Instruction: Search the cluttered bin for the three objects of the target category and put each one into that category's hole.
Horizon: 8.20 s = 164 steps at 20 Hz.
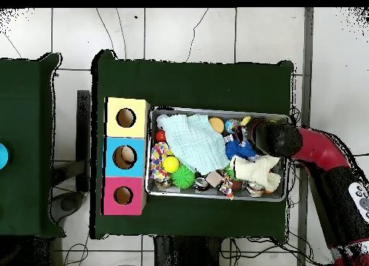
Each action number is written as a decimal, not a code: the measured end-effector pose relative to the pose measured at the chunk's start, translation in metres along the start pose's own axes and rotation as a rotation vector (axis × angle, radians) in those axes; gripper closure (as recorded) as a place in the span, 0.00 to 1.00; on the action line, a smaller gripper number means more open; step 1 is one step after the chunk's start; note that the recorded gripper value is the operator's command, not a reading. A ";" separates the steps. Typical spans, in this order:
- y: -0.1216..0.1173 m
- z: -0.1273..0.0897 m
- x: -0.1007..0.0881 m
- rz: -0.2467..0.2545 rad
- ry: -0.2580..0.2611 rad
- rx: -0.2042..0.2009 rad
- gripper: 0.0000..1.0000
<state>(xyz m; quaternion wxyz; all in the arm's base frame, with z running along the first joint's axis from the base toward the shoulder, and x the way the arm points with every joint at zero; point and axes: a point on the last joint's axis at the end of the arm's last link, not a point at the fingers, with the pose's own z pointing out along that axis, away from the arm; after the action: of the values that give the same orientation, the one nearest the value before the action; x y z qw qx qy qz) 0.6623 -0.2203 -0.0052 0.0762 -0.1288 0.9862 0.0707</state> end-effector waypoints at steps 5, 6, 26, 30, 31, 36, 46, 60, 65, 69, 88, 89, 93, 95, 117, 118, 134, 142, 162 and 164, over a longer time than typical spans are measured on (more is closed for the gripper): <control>-0.009 0.012 0.011 0.030 -0.023 -0.006 0.00; -0.010 0.013 0.013 0.034 -0.025 -0.008 0.00; -0.017 0.018 0.022 0.067 -0.031 -0.027 0.00; -0.017 0.018 0.022 0.067 -0.031 -0.027 0.00; -0.017 0.018 0.022 0.067 -0.031 -0.027 0.00; -0.017 0.018 0.022 0.067 -0.031 -0.027 0.00; -0.018 0.018 0.023 0.070 -0.030 -0.028 0.00; -0.022 0.018 0.029 0.084 -0.046 -0.033 0.00; -0.019 0.017 0.031 0.082 -0.067 -0.024 0.00; -0.019 0.018 0.031 0.082 -0.074 -0.022 0.00; -0.020 0.018 0.032 0.084 -0.075 -0.022 0.00; -0.020 0.018 0.032 0.083 -0.075 -0.022 0.00; -0.020 0.018 0.032 0.083 -0.075 -0.021 0.00; -0.020 0.018 0.032 0.083 -0.075 -0.021 0.00; -0.018 0.017 0.031 0.077 -0.074 -0.018 0.00; -0.018 0.017 0.031 0.076 -0.074 -0.017 0.00; -0.002 -0.010 0.034 0.017 -0.138 0.048 0.00; -0.024 -0.075 0.035 0.062 -0.057 0.053 0.00; -0.016 -0.020 0.046 0.109 -0.067 -0.028 0.00; -0.013 -0.012 0.049 0.115 -0.070 -0.039 0.00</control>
<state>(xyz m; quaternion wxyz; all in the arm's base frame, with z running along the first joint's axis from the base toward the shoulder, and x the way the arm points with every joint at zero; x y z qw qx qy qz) 0.6176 -0.2465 -0.0033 0.1040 -0.0709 0.9871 0.0986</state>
